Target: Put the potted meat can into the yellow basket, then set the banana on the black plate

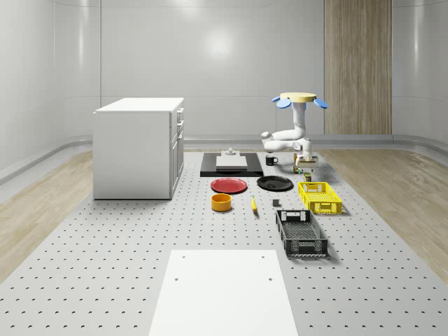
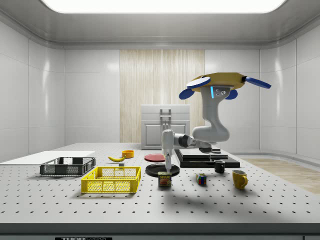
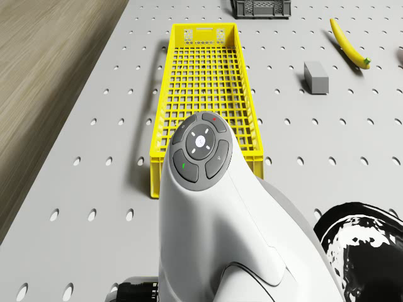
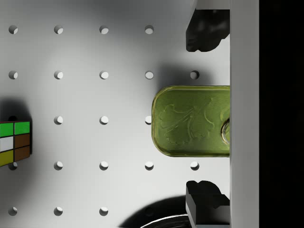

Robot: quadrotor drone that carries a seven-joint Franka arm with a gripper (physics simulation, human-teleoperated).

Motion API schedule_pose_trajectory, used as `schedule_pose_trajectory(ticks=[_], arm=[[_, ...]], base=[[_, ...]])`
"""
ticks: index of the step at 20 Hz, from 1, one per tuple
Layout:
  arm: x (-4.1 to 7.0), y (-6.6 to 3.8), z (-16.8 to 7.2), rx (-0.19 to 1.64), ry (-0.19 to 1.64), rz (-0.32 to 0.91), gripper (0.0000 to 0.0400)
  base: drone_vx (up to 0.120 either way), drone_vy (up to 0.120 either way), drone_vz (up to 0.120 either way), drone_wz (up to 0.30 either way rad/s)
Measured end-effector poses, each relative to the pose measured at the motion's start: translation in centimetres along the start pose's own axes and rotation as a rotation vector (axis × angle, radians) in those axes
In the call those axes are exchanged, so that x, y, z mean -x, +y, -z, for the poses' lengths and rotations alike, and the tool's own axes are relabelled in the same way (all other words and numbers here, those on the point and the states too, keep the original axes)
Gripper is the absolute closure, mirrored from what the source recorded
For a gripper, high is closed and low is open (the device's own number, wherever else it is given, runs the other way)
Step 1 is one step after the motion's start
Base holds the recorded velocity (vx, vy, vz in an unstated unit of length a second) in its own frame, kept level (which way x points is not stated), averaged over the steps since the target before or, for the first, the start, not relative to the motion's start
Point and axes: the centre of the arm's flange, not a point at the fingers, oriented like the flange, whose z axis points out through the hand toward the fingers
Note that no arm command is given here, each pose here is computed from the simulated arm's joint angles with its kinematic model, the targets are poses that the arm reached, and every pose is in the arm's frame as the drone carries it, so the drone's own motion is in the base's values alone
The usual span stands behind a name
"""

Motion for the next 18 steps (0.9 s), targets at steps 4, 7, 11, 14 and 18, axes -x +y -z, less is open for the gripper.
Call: schedule_pose_trajectory(ticks=[4,7,11,14,18], arm=[[0.0,0.0,0.0,0.000,0.000,0.000,0.0000],[0.0,0.0,-0.6,0.000,0.000,0.000,0.0000],[0.0,0.0,-2.1,0.000,0.000,0.000,0.0000],[0.0,0.0,-3.2,0.000,0.000,0.000,0.0000],[0.0,0.0,-4.0,0.000,0.000,0.000,0.0000]], base=[[0.100,0.000,0.000,0.000],[0.000,0.000,0.000,0.000],[0.000,0.000,0.000,0.000],[0.000,0.000,0.000,0.000],[0.000,0.000,0.000,0.000]])
